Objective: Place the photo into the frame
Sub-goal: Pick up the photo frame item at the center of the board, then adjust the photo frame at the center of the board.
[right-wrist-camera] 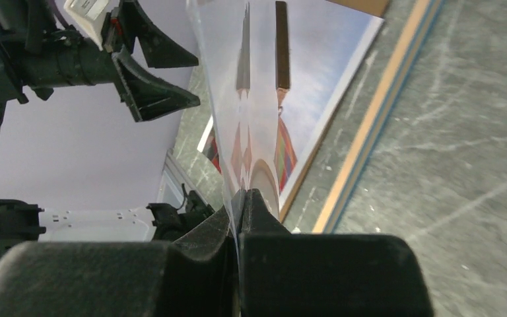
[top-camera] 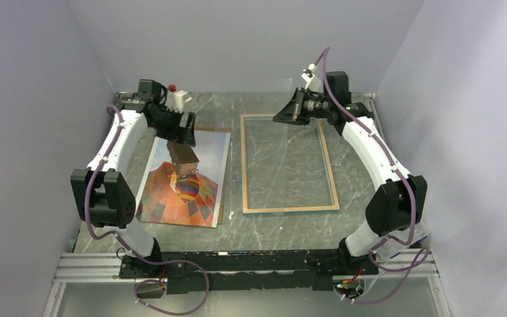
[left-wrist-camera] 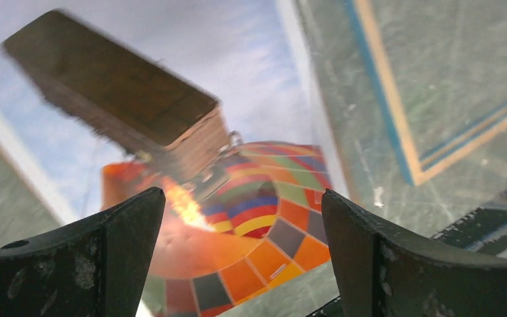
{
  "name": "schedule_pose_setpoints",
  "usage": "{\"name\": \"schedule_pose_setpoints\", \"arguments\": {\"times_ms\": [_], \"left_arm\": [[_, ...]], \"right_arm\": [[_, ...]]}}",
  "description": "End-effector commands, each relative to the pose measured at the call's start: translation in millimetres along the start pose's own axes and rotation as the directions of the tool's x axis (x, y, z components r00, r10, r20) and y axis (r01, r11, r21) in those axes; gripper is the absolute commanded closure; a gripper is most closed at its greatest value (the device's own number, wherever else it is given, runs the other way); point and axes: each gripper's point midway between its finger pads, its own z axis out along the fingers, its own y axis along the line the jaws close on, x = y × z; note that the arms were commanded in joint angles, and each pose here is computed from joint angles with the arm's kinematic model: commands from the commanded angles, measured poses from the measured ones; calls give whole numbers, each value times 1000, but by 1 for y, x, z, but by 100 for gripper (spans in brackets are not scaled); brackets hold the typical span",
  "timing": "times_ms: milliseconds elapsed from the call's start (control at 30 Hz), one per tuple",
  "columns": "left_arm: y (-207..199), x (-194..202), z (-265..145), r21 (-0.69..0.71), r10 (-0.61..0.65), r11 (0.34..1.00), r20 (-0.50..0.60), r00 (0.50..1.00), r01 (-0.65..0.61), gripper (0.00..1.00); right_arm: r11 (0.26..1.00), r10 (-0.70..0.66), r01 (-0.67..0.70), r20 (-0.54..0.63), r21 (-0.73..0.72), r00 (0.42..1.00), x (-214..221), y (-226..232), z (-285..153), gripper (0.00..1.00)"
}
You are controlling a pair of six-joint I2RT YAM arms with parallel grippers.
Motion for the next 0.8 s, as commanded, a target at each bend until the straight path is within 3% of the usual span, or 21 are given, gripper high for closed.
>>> {"name": "schedule_pose_setpoints", "arguments": {"times_ms": [0, 133, 267, 500, 767], "left_arm": [[-54, -11, 21, 193, 33, 980, 27, 999, -38, 5], [-83, -15, 31, 309, 60, 948, 70, 996, -79, 5], [-100, -7, 52, 346, 118, 930, 32, 992, -122, 5], [-106, -7, 109, 257, 138, 960, -75, 988, -115, 8], [-118, -33, 169, 168, 127, 979, -80, 989, -112, 10]], "right_arm": [[1000, -16, 15, -57, -26, 998, 14, -11, -30, 100], [1000, -24, 25, -32, 17, 999, 12, -21, -46, 100], [990, 11, -8, -22, 140, 1000, 8, -56, -57, 100], [931, 107, -85, -42, 355, 993, 19, -117, -74, 100], [862, 129, -192, 163, 470, 978, 16, -113, -129, 100]]}}
